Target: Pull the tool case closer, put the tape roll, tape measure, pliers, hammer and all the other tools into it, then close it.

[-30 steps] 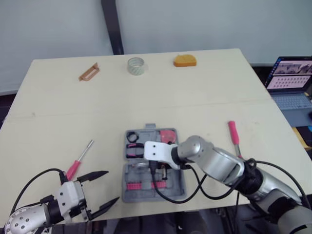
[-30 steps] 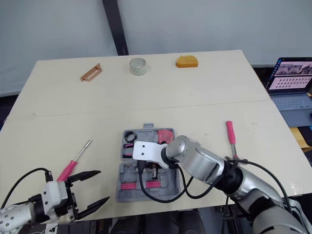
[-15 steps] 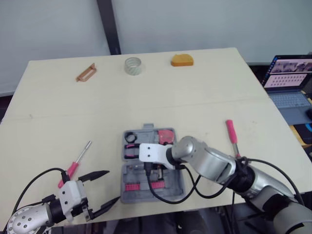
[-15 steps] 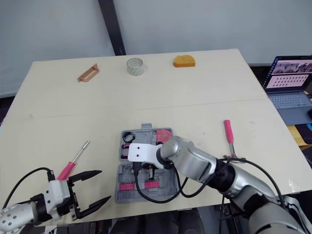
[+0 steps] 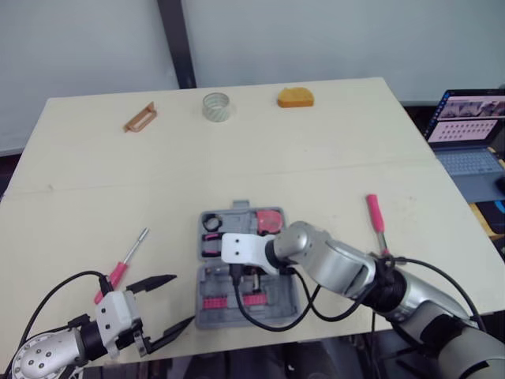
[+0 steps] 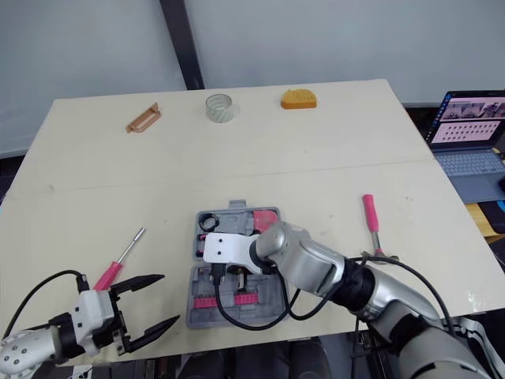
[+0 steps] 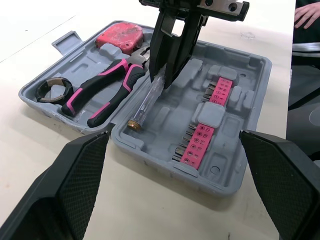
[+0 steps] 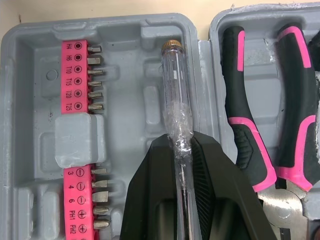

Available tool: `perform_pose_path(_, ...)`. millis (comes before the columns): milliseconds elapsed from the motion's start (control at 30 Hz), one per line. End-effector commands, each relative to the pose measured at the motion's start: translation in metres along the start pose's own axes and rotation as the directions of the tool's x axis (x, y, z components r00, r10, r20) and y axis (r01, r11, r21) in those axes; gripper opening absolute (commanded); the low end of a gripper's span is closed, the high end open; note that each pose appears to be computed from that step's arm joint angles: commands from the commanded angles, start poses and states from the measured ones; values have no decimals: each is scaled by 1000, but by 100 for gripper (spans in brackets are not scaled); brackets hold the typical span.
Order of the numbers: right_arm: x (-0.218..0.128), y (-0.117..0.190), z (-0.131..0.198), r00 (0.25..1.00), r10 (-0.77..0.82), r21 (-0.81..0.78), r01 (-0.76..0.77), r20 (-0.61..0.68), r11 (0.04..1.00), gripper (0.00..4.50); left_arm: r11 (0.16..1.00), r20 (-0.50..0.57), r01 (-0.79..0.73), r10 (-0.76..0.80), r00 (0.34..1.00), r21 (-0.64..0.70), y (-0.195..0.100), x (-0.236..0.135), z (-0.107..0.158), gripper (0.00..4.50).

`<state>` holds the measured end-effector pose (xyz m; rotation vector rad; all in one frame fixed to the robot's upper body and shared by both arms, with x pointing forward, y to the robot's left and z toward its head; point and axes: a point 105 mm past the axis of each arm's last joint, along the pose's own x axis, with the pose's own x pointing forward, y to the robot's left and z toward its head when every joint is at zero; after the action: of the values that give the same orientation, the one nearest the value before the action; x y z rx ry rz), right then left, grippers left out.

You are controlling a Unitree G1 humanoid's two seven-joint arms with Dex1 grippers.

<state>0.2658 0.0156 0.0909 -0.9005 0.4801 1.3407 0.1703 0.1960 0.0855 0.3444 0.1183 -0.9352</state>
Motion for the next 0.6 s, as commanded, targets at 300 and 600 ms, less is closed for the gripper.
perform_pose_path(300,1,2,9,1000,3,-40,-2,23,999,5,1000,8,-5,5,1000,27,3,0,6,450)
perform_pose_path(600,3,3,12,1000,3,-40,-2,31,999,5,1000,5,-10,10,1000,29,4,0,6,450)
